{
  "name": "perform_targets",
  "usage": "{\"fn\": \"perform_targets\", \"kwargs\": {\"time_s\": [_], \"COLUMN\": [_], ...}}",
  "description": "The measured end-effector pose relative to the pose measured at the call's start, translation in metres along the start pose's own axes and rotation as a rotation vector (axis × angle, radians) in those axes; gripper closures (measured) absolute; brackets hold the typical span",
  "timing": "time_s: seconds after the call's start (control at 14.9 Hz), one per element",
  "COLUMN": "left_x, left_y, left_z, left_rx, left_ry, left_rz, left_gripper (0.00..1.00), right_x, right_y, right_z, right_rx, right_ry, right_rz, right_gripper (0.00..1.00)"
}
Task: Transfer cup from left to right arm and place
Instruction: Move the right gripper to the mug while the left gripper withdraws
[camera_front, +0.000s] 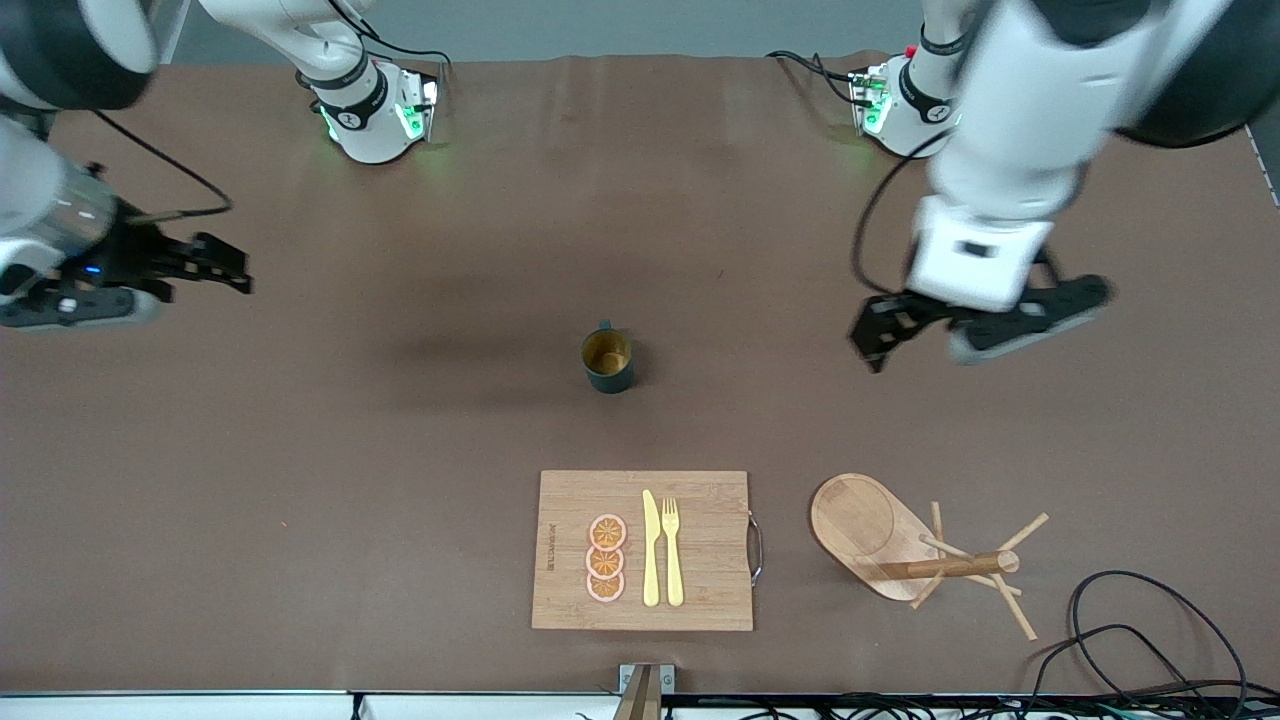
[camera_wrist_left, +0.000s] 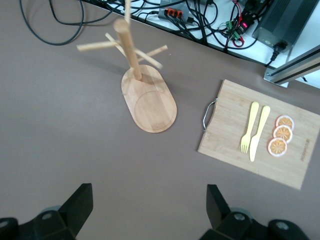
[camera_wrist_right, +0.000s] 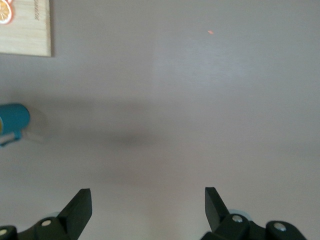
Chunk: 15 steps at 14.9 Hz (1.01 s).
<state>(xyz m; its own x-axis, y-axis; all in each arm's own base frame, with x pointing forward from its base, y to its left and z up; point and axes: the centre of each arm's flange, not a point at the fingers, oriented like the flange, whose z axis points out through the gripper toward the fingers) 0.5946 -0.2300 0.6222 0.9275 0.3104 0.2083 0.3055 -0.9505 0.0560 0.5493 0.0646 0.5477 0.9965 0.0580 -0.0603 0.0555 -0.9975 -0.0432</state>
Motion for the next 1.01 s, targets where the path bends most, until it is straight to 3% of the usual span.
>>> {"fn": "perform_targets", "kwargs": {"time_s": [0.27,0.47,1.01], "left_x": [0.018,0.024,0.005], "left_y": [-0.081,-0.121,-0.154], "left_z": [-0.021,-0.024,-0.037], "left_rx": [0.043,0.05,0.051], "left_ry": [-0.094,-0.161,-0.201], "left_rz": [0.164,0.289,0.34], "left_gripper": [0.0,0.0,0.0], "right_x": [-0.006,-0.016,-0.002], "right_y": [-0.094,-0.145,-0.214], "right_z": [0.039,0.065,0.147], "right_rx": [0.01,0.016,0.04], "right_ry": [0.063,0.085,0.149], "right_rz": [0.065,0.047,0.087], "right_gripper": [0.0,0.0,0.0]}}
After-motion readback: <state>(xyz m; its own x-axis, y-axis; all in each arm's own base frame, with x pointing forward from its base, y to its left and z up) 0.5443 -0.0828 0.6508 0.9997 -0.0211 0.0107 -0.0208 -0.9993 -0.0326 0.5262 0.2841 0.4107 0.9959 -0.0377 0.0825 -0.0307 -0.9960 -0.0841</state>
